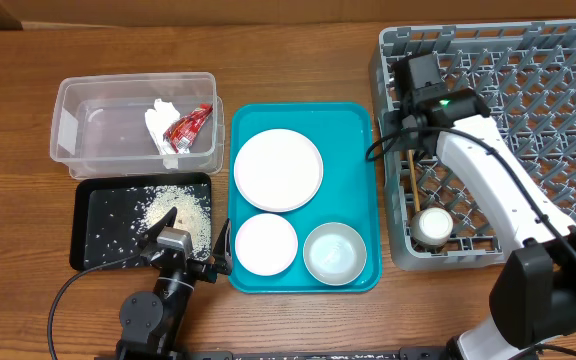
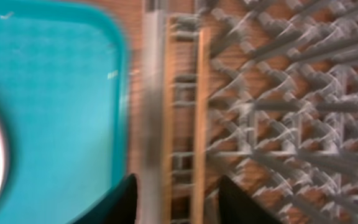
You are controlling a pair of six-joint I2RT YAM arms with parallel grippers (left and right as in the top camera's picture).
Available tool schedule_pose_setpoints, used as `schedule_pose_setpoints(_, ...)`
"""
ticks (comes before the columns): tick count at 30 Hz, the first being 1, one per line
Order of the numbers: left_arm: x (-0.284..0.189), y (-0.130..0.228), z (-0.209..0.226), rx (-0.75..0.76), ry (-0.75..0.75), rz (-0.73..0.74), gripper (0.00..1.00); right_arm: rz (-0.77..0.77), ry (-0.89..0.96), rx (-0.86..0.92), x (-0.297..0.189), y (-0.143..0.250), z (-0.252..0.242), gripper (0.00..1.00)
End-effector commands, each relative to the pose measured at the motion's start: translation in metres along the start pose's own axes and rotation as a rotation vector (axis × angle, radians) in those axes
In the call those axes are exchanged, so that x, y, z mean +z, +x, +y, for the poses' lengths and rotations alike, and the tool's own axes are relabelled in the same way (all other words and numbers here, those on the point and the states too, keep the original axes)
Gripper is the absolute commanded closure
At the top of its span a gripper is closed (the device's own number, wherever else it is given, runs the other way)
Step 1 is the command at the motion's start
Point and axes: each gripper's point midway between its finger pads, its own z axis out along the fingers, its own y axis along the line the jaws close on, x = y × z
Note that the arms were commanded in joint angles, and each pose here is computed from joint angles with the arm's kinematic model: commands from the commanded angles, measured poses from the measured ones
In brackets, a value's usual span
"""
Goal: Sort waste into correct bins and load items into the dishwasher
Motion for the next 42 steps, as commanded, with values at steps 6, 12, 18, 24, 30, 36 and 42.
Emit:
schedule_pose_setpoints(6,0.000,0.000,-0.001,-0.007,0.011,-0.003,0.00,-0.031,-0.344,-0.096,-0.077,0.015,0.077,0.38)
schedule_pose_setpoints(12,0.000,0.000,-0.001,-0.007,0.011,-0.003,0.00,0.282,-0.404,-0.135,-0.064,0.098,0.091,0.46)
schedule_pose_setpoints(18,0.000,0.000,-0.001,-0.007,0.011,-0.003,0.00,0.410,-0.423,-0.135,-0.028,0.152,0.095,0.46)
schedule_pose_setpoints(24,0.000,0.000,-0.001,-0.007,0.011,-0.003,0.00,0.415,-0.443,-0.133,0.007,0.186,0.108,0.52)
schedule_pose_setpoints(30,0.000,0.000,-0.001,-0.007,0.011,-0.003,0.00,0.372,-0.399,-0.154,0.017,0.191,0.118,0.80)
schedule_pose_setpoints(36,0.000,0.000,-0.001,-0.007,0.011,-0.003,0.00,0.346,-0.291,-0.116,0.010,0.173,0.100,0.96)
schedule_pose_setpoints(42,0.000,0.000,-0.001,-0.007,0.011,-0.003,0.00,0.132,-0.118,-0.052,-0.039,0.108,0.061,0.96)
